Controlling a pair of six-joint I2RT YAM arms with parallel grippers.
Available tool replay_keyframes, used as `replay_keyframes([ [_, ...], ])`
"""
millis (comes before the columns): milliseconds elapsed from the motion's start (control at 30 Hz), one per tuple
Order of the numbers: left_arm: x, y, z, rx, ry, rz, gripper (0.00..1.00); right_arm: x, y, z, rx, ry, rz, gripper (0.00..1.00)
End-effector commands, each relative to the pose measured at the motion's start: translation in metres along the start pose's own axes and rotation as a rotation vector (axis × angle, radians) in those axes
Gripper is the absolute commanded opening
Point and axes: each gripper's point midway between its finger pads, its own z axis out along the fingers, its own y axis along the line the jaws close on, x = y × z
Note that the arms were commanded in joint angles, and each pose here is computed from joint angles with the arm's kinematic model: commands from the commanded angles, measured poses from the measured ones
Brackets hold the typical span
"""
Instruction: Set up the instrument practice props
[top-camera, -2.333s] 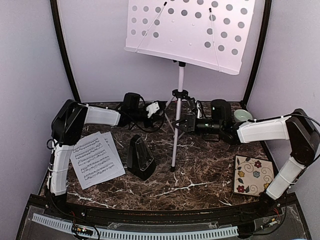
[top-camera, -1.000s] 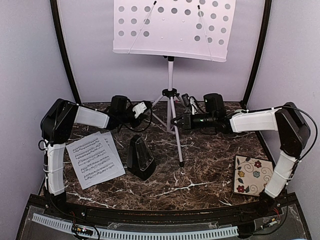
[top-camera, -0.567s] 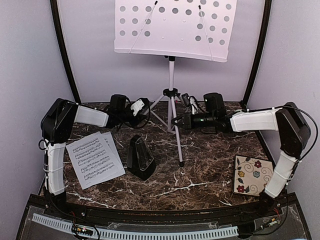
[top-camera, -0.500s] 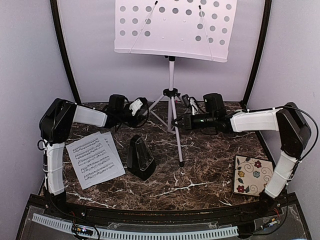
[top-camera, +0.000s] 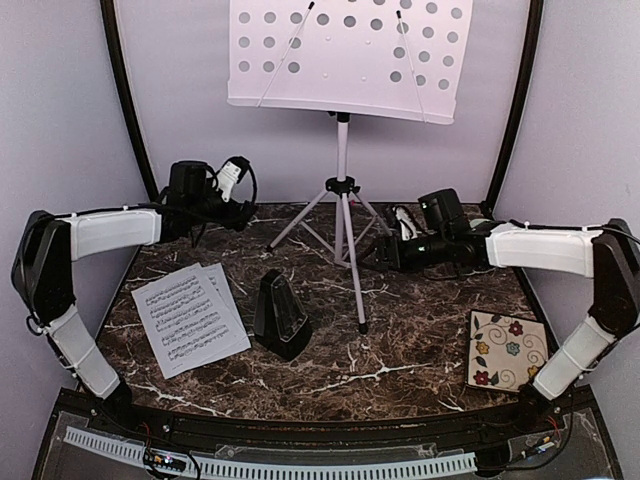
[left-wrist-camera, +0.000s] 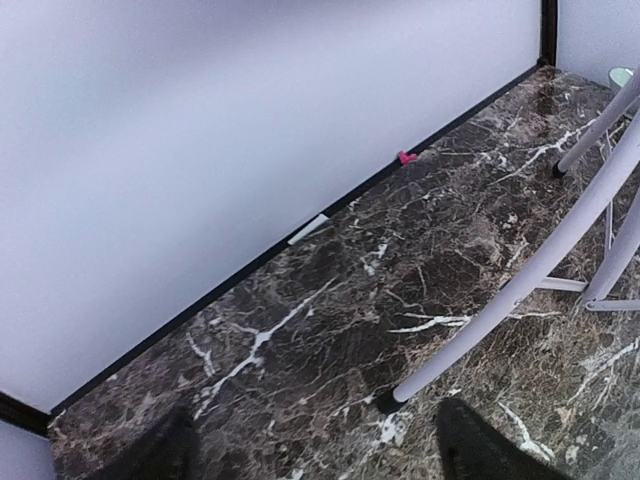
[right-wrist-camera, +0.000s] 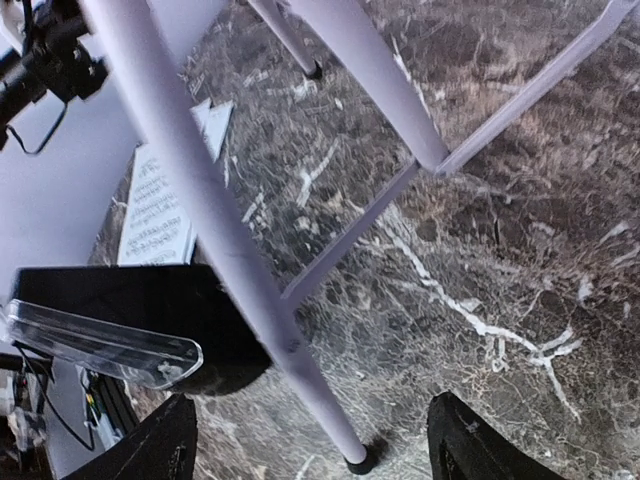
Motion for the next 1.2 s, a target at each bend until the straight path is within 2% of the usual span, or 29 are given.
replay_keyframes([
  [0, 0.012, 0.015, -0.05, -0.084, 0.123, -0.177, 0.95, -0.029, 0.011, -0.04, 0.079, -0.149, -0.05, 0.89],
  [67, 0.013, 0.013, -0.07, -0.083, 0.137, -0.293, 0.99, -0.037, 0.009, -0.056, 0.128, -0.203, -0.061, 0.98],
  [167, 0.026, 0.012, -0.093, -0.087, 0.218, -0.549, 0.99, -0.042, 0.003, -0.077, 0.194, -0.282, -0.065, 1.0],
  [267, 0.049, -0.004, -0.114, -0.061, 0.369, -0.69, 0.99, -0.045, 0.002, -0.092, 0.217, -0.353, -0.069, 1.0],
  [400, 0.085, -0.011, -0.162, -0.152, 0.492, -0.794, 0.99, -0.042, -0.008, -0.1, 0.229, -0.409, 0.007, 1.0],
  [467, 0.106, -0.01, -0.19, -0.216, 0.527, -0.832, 0.99, -0.036, -0.004, -0.099, 0.183, -0.405, -0.024, 1.0],
  [533, 0.123, -0.016, -0.207, -0.199, 0.558, -0.884, 0.99, -0.031, -0.002, -0.093, 0.157, -0.378, -0.029, 1.0],
  [700, 0.178, -0.02, -0.228, -0.223, 0.699, -1.046, 0.98, -0.016, 0.001, -0.064, 0.101, -0.231, -0.009, 1.0],
  [900, 0.2, 0.006, -0.227, -0.252, 0.688, -1.167, 0.94, -0.013, 0.025, -0.056, 0.026, -0.176, -0.058, 1.0],
  [1167, 0.222, 0.036, -0.217, -0.266, 0.554, -1.303, 0.9, -0.009, 0.067, -0.044, -0.014, -0.087, -0.18, 1.0],
])
